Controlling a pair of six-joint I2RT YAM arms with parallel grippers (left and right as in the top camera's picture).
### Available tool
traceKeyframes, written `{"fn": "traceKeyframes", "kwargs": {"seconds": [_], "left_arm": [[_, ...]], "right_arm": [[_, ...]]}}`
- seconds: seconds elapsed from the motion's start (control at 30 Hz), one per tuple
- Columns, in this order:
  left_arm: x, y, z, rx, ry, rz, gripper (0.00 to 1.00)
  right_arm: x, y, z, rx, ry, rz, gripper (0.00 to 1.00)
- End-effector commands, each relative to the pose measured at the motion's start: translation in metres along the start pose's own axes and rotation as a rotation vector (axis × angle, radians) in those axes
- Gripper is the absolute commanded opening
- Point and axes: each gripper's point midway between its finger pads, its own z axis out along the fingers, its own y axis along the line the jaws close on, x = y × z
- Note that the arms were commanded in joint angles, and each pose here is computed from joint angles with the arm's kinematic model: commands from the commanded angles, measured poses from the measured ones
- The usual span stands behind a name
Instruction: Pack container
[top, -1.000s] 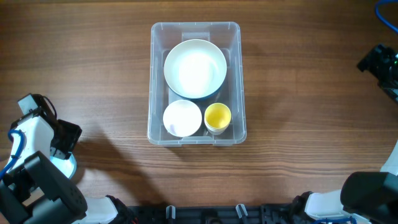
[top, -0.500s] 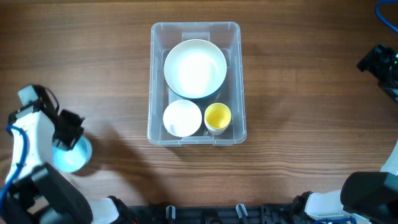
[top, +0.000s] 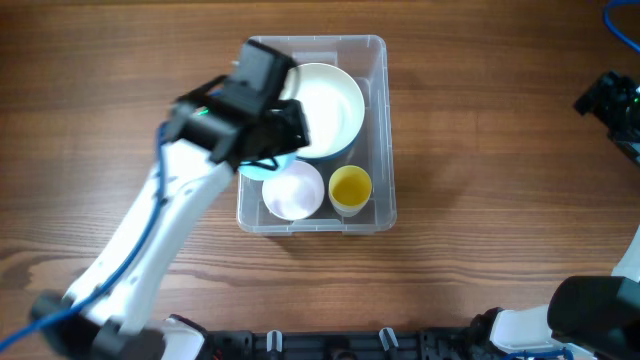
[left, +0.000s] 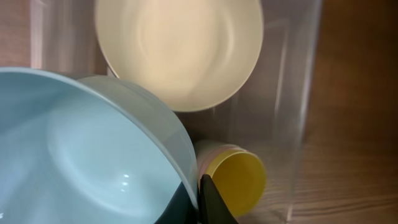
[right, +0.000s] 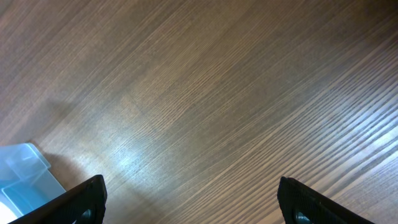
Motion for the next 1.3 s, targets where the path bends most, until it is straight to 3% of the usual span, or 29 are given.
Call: {"fn": "traceKeyframes", "kwargs": {"seconds": [0.0,0.1,0.23,0.27,0.3,0.37,0.47,0.6,0.73,0.9,0.97,1.07,1.2,1.27], "left_arm": [[0.023,-0.005,0.048,-0.079,0.12,0.076,0.04],[0.049,0.01,0.078,-0.173,0.265,0.077,0.04],[0.064,0.017,0.094,-0.222,0.339,0.083,0.04],[0.064,0.017,0.094,-0.222,0.339,0.082,0.11],[0.064,0.017,0.094,-0.222,0.339,0.082,0.27],[0.064,0.017,0.094,-0.223,0.339,0.082,0.43],[0.061,0.018,0.09,-0.215,0.326,0.088,0.48],[0.016,0.038,0.043,-0.243,0.115,0.049,0.53],[-0.049,0.088,-0.017,-0.299,-0.165,-0.04,0.77],[-0.101,0.144,-0.025,-0.296,-0.264,-0.129,0.86],[-0.118,0.164,-0.021,-0.299,-0.296,-0.179,1.0],[-0.127,0.194,-0.016,-0.333,-0.3,-0.243,1.0],[-0.144,0.199,-0.02,-0.322,-0.363,-0.253,1.0],[-0.154,0.19,-0.019,-0.305,-0.37,-0.07,1.0]], "right_arm": [[0.003,0.002,0.007,-0.003,0.025,0.004,0.89],[0.003,0.002,0.007,-0.004,0.023,0.004,0.89],[0.003,0.002,0.007,-0.004,0.022,0.004,0.89],[0.003,0.002,0.007,-0.004,0.022,0.004,0.89],[0.003,0.002,0.007,-0.004,0.022,0.004,0.89],[0.003,0.002,0.007,-0.004,0.022,0.004,0.89],[0.003,0.002,0.007,-0.004,0.023,0.004,0.89],[0.009,0.02,0.007,-0.022,0.03,-0.068,0.89],[0.024,0.086,0.005,-0.029,-0.042,-0.297,0.9],[0.043,0.175,0.001,-0.168,-0.14,-0.466,0.94],[0.05,0.199,0.012,-0.195,-0.144,-0.512,0.98],[0.05,0.227,0.037,-0.22,-0.156,-0.541,1.0],[0.03,0.26,0.036,-0.33,-0.256,-0.525,1.0],[0.026,0.264,0.034,-0.341,-0.278,-0.526,0.99]]}}
